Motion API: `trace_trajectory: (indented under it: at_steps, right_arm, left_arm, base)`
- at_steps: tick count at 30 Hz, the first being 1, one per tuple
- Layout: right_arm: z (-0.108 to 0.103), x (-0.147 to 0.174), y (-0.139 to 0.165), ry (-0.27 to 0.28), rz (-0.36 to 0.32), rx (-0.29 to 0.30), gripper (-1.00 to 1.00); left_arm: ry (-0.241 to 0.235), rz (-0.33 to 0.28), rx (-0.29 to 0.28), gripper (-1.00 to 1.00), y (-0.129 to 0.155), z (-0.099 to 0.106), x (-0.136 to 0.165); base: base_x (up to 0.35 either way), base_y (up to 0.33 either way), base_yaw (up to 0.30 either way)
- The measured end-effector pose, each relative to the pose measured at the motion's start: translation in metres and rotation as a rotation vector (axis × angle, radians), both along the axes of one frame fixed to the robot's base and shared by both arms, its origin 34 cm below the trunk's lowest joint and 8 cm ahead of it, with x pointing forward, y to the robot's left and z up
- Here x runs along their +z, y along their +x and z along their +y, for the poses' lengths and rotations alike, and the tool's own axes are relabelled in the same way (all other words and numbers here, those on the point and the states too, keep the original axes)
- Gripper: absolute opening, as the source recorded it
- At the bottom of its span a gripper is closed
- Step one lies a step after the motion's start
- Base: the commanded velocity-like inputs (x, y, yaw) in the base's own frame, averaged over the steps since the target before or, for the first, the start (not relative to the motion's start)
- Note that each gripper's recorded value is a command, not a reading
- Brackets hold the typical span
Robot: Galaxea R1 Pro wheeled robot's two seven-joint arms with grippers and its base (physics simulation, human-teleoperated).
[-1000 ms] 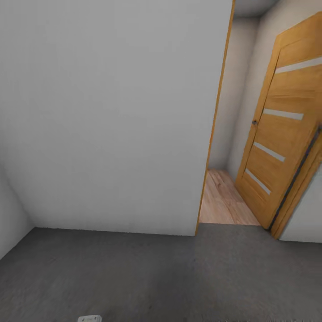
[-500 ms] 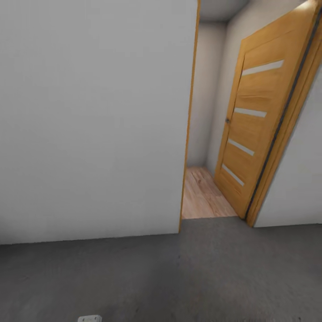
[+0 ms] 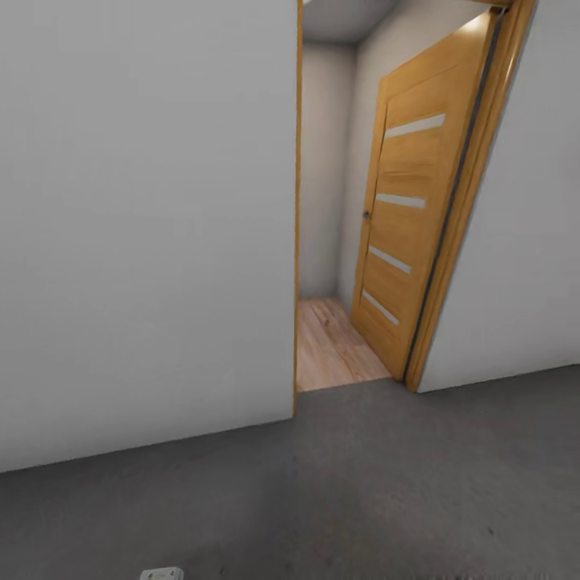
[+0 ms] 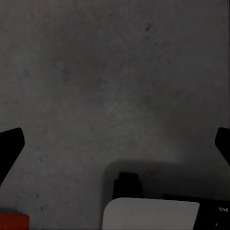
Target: Move the two storage containers from the living room to the garage. In the garage, place one container on the floor and stack the other container on top of it (either order is fine).
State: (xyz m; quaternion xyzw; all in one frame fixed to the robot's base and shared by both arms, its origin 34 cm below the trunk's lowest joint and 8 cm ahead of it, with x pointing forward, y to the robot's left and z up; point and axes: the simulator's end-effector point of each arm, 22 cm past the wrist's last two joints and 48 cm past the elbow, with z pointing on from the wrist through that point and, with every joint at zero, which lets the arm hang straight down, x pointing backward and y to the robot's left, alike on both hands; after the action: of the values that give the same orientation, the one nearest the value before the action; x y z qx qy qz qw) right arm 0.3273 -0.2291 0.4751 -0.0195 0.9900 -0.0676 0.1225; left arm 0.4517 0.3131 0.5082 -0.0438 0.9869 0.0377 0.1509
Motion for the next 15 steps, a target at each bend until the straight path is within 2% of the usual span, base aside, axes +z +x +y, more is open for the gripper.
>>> trace_trajectory:
  at_steps: [15]
  right_arm:
    - [0.0007,0.0001,0.0002,0.001,0.000,0.000,1.00]
  left_arm:
    - [0.000,0.000,-0.002,1.00,-0.0001,-0.0006,-0.0001]
  base:
    - [0.000,0.000,-0.297]
